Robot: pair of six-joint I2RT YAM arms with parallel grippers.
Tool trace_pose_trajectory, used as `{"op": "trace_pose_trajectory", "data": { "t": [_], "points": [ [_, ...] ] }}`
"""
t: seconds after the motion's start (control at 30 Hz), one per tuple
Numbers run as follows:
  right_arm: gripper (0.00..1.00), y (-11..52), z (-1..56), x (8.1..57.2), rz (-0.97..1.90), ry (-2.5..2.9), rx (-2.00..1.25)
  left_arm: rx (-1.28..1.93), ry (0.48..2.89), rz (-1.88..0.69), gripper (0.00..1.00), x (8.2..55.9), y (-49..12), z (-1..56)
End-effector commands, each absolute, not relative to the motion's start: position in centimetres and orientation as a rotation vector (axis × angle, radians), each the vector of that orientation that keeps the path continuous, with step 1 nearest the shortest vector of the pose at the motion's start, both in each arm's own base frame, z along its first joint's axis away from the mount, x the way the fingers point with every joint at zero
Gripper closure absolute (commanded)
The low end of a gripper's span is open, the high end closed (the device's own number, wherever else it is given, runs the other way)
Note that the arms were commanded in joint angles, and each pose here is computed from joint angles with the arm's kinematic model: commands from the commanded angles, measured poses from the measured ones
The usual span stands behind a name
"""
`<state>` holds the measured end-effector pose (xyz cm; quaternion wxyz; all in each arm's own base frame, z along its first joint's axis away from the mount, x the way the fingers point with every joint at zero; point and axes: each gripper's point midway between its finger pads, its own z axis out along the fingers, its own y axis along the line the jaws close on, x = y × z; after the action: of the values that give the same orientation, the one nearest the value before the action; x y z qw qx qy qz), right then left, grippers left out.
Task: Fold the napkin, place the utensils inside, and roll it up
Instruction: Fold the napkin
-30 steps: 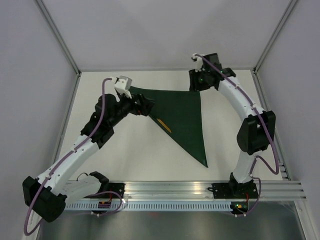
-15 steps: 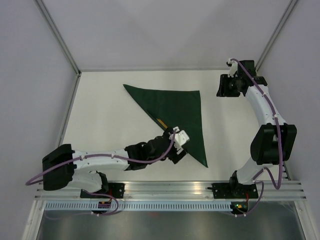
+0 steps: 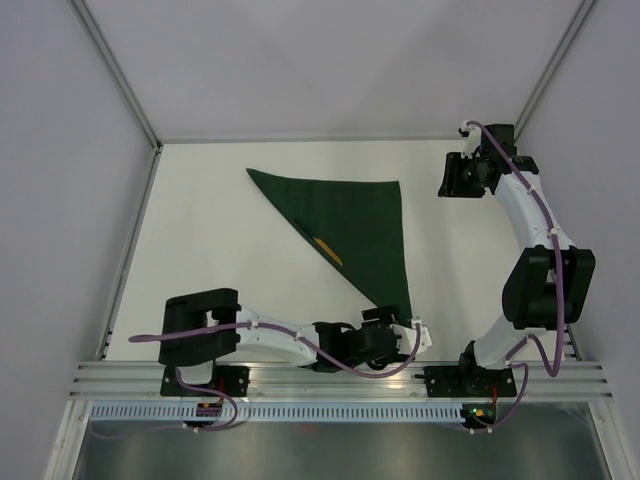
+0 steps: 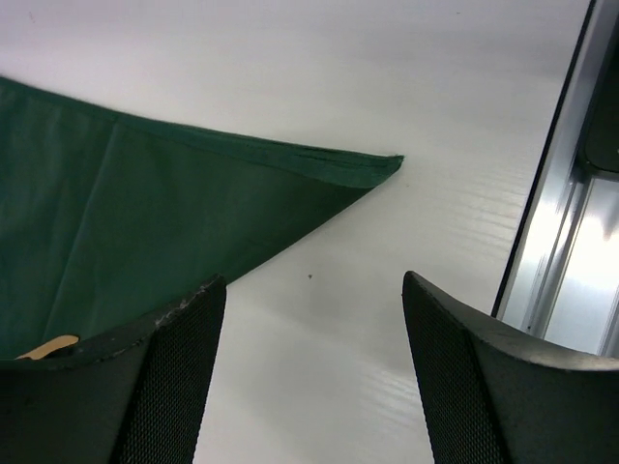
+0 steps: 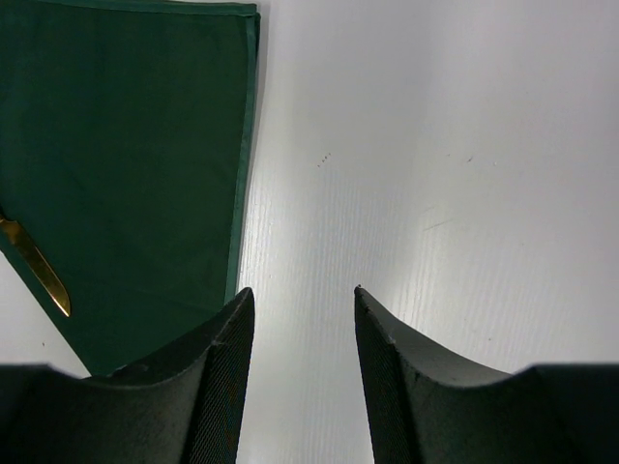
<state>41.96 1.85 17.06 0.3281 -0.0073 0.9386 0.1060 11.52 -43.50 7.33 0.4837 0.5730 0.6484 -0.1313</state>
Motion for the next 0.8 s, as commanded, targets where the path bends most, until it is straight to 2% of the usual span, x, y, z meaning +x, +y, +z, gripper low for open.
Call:
{"op": "trace_pose_trajectory", "data": {
  "t": [0.0,0.77],
  "points": [
    [0.49,1.4,17.9,41.8,0.271,2.428,-0.004,1.366,1.479,-0.311,0.22,11.9,-46.0,9.1],
    [0.50,1.1,17.8,42.0,0.267,2.428,0.012,1.409,1.412,-0.336,0.37,11.6,-49.3,5.8]
  ]
}}
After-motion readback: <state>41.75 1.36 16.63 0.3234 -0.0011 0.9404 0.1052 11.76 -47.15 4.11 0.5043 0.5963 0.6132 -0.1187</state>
